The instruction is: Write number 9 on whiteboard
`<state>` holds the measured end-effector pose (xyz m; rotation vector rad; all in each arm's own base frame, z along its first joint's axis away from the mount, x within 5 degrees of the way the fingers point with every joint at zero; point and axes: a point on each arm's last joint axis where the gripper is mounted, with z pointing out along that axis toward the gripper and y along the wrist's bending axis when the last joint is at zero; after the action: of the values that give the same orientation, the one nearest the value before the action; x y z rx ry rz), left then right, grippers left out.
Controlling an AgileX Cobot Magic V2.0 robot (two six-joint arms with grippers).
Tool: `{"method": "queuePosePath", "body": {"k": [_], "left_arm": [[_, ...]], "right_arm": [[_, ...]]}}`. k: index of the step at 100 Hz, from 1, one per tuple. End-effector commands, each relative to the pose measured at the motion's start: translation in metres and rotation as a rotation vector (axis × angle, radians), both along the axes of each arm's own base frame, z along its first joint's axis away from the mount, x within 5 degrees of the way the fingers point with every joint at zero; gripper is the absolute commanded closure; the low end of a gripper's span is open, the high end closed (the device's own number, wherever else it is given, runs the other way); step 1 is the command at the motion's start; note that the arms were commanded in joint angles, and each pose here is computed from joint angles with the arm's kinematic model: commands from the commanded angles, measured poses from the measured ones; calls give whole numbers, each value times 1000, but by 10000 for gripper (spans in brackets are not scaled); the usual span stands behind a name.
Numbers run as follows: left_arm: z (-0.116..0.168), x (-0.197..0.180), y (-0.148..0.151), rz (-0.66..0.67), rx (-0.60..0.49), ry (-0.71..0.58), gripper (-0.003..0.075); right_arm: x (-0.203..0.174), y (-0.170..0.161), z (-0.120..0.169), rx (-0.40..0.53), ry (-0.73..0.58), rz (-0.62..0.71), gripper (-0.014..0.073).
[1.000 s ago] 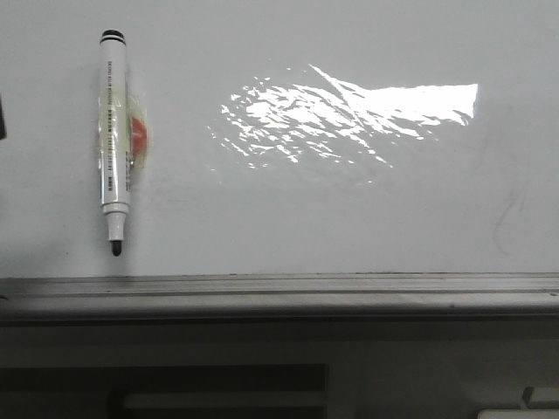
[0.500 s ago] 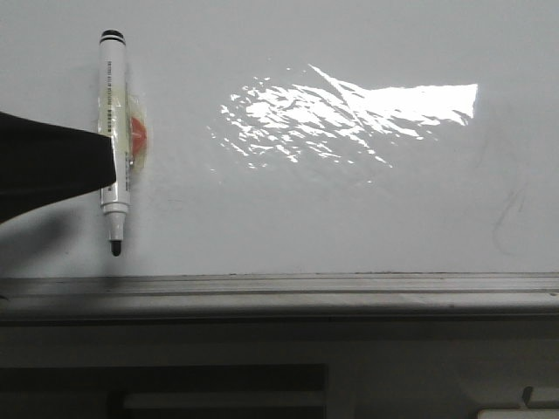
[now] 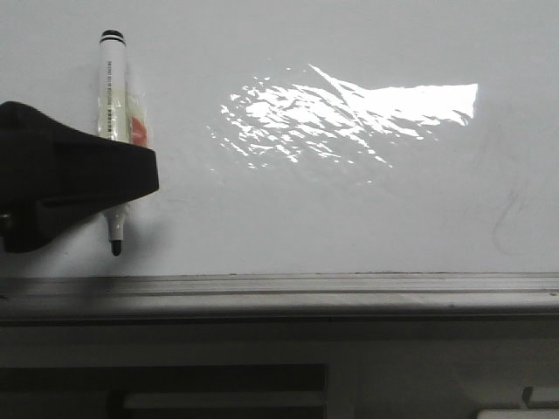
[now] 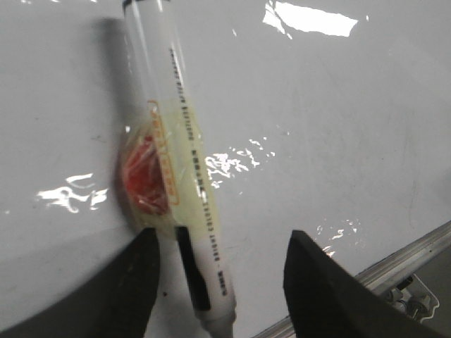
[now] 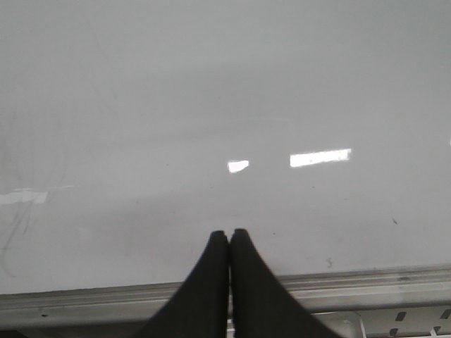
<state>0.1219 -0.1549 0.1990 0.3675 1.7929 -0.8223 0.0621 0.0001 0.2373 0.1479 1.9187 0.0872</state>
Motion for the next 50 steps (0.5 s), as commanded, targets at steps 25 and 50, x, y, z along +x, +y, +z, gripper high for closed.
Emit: {"method": "queuePosePath", "body": {"k": [25, 50], "left_arm": [[2, 7, -6, 50, -36, 35, 385], [0, 9, -4, 93, -51, 64, 727]], "right_arm": [[4, -1, 15, -1, -86, -4, 656], [4, 1, 17, -1, -108, 19, 656]]}}
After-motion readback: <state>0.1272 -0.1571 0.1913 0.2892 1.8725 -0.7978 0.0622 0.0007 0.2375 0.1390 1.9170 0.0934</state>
